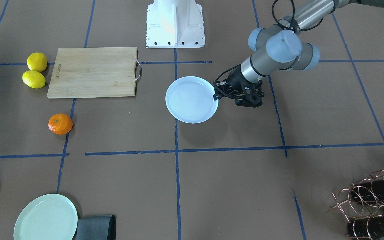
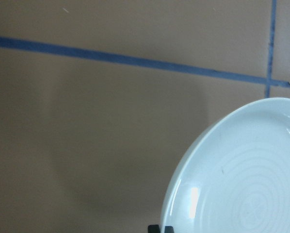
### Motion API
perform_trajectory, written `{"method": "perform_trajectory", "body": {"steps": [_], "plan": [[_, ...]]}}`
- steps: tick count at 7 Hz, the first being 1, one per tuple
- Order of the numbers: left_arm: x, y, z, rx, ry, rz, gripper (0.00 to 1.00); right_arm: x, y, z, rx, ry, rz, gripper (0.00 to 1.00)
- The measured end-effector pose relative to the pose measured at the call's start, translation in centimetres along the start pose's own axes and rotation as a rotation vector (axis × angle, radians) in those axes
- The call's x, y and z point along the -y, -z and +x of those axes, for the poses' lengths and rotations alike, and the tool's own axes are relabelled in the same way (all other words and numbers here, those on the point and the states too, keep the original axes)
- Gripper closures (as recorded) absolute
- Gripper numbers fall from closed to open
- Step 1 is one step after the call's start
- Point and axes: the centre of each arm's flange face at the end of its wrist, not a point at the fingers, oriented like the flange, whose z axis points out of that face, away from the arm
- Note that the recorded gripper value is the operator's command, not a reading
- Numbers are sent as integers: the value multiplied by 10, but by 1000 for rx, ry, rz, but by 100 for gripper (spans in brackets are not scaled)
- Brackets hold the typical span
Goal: Pick orange to plate
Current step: 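Grip the light blue plate rim with the left gripper and slide it inward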
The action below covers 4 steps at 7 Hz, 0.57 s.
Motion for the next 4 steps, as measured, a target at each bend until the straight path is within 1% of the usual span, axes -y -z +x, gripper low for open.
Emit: {"method": "perform_trajectory", "body": {"steps": [1, 4], "plan": [[-5, -24, 19, 7, 7, 13, 100, 0, -2, -2, 0, 1, -3, 0], [-2, -51, 24, 37, 20, 51, 100, 0, -2, -3, 2, 3, -4, 0]]}}
